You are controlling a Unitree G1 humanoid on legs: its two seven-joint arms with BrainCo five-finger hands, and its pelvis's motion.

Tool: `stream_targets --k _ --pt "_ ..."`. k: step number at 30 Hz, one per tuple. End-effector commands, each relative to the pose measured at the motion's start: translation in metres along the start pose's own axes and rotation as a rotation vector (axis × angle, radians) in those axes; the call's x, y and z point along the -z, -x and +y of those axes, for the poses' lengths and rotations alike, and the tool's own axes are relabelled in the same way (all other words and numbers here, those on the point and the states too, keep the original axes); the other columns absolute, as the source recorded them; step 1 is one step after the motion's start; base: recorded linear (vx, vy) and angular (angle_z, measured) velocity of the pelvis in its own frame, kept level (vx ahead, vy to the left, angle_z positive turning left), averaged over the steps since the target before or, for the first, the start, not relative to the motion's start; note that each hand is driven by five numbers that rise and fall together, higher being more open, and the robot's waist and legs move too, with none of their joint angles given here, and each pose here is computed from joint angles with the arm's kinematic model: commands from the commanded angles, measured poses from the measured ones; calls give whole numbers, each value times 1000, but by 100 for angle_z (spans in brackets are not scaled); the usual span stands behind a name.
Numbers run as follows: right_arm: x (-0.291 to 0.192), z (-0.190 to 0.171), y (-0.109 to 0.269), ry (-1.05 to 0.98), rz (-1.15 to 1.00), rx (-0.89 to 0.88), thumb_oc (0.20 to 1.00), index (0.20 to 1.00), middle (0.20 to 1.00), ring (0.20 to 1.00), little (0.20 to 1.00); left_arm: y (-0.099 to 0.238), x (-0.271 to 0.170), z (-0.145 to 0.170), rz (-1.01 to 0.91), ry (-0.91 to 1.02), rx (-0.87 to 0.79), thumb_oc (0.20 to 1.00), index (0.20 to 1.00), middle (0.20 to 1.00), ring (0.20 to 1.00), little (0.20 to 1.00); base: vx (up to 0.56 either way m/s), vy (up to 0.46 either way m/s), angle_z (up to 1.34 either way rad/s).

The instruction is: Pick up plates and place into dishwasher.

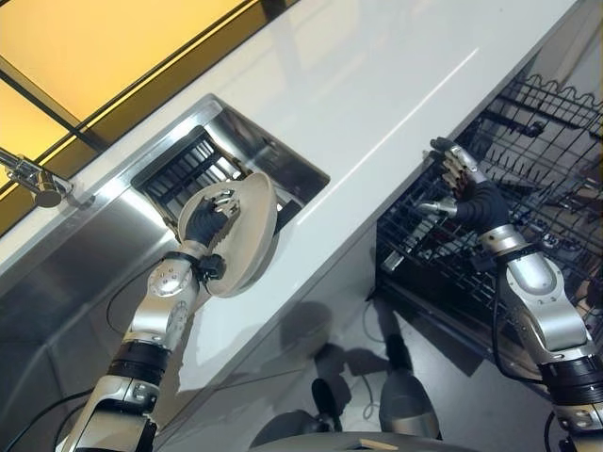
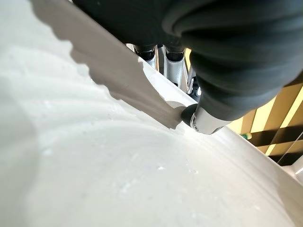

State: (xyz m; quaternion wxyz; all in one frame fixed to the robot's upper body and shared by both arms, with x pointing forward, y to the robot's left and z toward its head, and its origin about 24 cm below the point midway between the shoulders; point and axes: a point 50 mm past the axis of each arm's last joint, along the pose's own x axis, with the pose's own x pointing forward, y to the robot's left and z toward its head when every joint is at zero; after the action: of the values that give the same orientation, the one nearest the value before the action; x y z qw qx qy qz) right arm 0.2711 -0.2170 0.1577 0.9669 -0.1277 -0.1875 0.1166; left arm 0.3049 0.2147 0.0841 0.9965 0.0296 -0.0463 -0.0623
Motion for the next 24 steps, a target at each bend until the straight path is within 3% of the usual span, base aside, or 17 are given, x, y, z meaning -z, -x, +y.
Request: stream_targets --k 1,15,24 --pt "-18 12 -1 -27 -147 -25 1000 1000 1000 1000 1000 -2 -29 15 -149 -26 -60 200 200 200 200 200 0 -50 3" --pt "-18 20 3 -43 -193 -19 1000 1000 1000 1000 1000 10 -64 30 -397 92 -245 200 200 200 200 200 12 -68 3" --pt "-51 16 -8 16 -339 41 1000 1000 1000 1000 1000 28 -110 39 -665 64 -362 200 200 200 200 200 8 -86 4"
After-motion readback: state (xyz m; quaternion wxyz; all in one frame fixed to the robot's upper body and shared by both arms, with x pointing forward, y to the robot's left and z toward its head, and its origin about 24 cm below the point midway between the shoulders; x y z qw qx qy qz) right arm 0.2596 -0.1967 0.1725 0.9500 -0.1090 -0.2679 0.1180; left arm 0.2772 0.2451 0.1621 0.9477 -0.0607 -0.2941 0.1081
